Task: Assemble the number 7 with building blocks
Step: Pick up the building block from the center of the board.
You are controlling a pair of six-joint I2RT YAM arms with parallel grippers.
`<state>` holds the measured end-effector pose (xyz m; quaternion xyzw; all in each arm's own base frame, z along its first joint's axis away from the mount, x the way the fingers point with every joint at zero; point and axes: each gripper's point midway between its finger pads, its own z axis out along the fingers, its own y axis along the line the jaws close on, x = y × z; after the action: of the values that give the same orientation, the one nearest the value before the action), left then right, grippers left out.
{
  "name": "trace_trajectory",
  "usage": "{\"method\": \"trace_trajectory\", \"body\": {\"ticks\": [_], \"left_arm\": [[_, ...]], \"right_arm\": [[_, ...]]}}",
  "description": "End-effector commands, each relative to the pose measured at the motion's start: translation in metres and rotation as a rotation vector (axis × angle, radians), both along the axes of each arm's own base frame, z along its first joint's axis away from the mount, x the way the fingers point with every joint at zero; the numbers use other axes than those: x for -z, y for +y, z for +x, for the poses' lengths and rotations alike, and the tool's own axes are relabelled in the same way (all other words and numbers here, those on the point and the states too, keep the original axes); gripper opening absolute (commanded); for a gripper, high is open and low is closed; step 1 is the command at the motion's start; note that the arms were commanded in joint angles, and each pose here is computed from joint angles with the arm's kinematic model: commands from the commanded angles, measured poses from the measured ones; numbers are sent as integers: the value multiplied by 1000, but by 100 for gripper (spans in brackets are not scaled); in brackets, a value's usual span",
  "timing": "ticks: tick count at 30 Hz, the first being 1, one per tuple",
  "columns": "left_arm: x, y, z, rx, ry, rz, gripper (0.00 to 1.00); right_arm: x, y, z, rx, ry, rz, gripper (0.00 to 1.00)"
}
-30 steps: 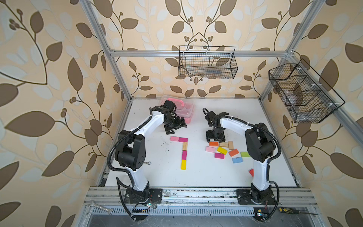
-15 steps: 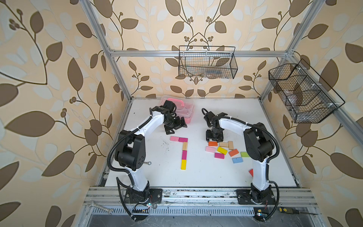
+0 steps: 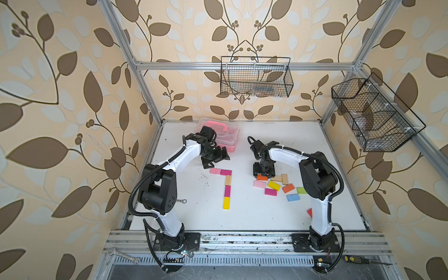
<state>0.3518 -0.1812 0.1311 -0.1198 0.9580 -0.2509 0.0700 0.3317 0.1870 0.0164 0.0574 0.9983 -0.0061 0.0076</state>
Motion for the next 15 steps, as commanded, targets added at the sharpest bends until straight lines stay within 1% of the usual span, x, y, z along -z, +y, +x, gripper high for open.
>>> {"method": "trace_trajectory", "body": {"ticks": [1,6,15], "left_arm": [[-16,-2,-7,17,-30,-21,97],[-17,-2,-7,20,-34,-15,97],[-20,-1,-5,23,-40,-8,97]], "right_arm": [[5,1,-5,9,11,-11,65],[-10,10,8,21,-39,23,59],[-26,48,28,-11,-70,92,58]]}}
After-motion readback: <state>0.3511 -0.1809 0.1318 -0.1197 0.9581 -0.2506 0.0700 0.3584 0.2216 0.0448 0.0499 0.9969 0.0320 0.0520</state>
